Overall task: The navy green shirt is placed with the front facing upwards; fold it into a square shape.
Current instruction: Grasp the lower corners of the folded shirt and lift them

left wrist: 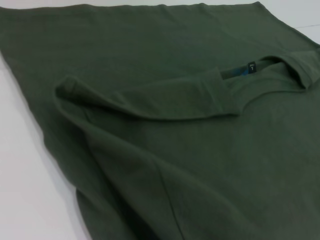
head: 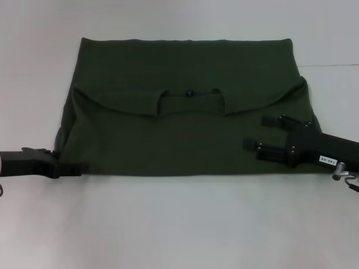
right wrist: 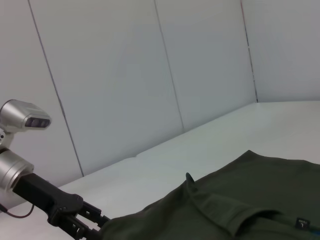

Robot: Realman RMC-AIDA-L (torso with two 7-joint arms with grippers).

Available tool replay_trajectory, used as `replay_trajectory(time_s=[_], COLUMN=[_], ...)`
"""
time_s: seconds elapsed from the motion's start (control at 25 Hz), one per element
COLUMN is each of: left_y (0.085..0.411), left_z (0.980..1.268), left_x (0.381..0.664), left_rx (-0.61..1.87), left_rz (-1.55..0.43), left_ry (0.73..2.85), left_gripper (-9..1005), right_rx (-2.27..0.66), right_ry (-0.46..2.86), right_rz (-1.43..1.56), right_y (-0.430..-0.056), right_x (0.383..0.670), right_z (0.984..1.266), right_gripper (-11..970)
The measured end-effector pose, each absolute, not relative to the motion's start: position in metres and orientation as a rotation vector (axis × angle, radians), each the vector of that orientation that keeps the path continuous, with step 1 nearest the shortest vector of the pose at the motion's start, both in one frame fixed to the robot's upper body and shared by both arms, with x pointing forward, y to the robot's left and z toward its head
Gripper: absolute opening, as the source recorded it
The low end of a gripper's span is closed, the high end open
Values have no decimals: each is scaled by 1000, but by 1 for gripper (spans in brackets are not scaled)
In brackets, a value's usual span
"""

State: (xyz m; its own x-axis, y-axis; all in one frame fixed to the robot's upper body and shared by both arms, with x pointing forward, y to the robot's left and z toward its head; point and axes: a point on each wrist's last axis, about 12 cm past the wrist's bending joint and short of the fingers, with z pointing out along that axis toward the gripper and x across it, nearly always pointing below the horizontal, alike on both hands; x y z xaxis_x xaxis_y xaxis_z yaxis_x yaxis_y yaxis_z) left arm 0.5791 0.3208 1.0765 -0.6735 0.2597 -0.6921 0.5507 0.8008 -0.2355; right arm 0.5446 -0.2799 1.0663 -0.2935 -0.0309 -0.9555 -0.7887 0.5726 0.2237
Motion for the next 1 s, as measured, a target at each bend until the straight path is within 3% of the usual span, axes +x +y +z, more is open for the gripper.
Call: replay_trajectory(time_s=[0.32, 0.76, 1.0], left_y=[320, 318, 316], left_z=[1076, 1075, 1076], left_x=[584, 586, 586], left_rx=[577, 592, 610], left_rz=[-534, -497, -496], left_ry=[2314, 2318, 2314], left_gripper=[800, 315, 120], right_rx=[-677, -659, -627], right_ry=[1723, 1733, 1751], right_rz=[873, 878, 866], right_y=[-281, -284, -293], right_x=[544, 543, 537], right_z=[1066, 1066, 1063], right_gripper=[945, 944, 943])
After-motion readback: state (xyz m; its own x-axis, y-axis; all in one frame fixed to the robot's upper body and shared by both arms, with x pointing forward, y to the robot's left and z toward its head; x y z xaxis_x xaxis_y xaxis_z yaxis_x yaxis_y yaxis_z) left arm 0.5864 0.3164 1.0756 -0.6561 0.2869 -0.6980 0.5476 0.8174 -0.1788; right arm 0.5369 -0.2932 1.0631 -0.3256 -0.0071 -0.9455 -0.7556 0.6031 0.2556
